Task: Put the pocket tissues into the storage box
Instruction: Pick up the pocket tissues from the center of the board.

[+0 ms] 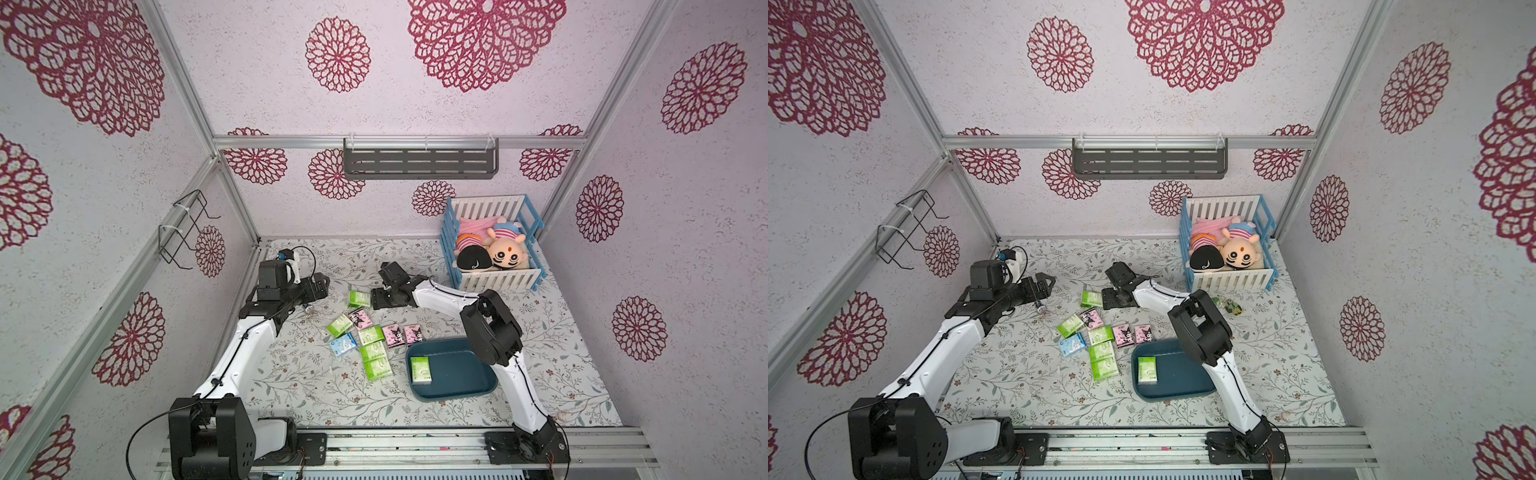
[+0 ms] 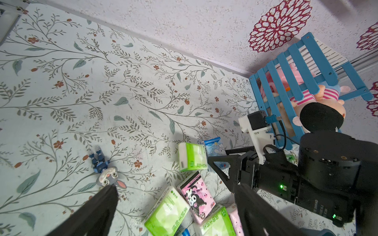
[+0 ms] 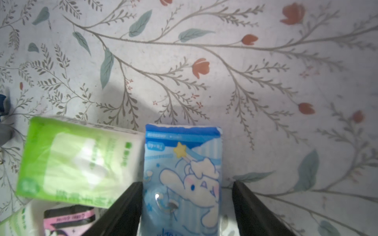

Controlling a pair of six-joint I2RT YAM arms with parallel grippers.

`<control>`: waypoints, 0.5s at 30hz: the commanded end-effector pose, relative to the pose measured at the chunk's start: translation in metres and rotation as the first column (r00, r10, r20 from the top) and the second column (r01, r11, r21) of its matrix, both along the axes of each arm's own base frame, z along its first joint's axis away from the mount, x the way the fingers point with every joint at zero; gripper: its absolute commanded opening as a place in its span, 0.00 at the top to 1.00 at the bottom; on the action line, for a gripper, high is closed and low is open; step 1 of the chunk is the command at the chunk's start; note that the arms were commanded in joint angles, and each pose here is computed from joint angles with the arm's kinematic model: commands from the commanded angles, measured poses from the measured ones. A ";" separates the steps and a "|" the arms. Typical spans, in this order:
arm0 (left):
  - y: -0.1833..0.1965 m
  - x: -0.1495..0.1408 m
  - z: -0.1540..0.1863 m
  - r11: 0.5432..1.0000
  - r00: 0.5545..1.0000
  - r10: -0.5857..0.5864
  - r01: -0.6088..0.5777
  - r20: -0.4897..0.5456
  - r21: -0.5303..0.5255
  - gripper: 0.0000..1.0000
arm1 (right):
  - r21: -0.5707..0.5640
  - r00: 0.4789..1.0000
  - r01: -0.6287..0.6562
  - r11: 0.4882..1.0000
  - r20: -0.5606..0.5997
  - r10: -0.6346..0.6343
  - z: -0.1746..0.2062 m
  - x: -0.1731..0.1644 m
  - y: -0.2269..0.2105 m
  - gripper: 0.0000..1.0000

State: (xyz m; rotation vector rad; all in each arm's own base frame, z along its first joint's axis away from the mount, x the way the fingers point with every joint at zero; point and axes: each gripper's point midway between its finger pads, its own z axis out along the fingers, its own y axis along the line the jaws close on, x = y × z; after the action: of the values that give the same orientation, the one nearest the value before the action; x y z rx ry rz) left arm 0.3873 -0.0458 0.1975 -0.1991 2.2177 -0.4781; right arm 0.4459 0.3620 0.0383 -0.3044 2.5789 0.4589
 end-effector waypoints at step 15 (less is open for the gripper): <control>0.002 0.001 0.010 1.000 1.000 0.000 0.000 0.022 0.013 0.03 | -0.011 0.998 0.020 1.000 0.062 -0.020 0.022 0.009 -0.013 0.46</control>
State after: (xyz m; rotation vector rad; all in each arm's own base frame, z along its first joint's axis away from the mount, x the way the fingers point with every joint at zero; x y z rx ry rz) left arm 0.3867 -0.0455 0.1966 -0.2008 2.2221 -0.4762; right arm 0.4483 0.3567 0.0366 -0.3052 2.5654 0.4428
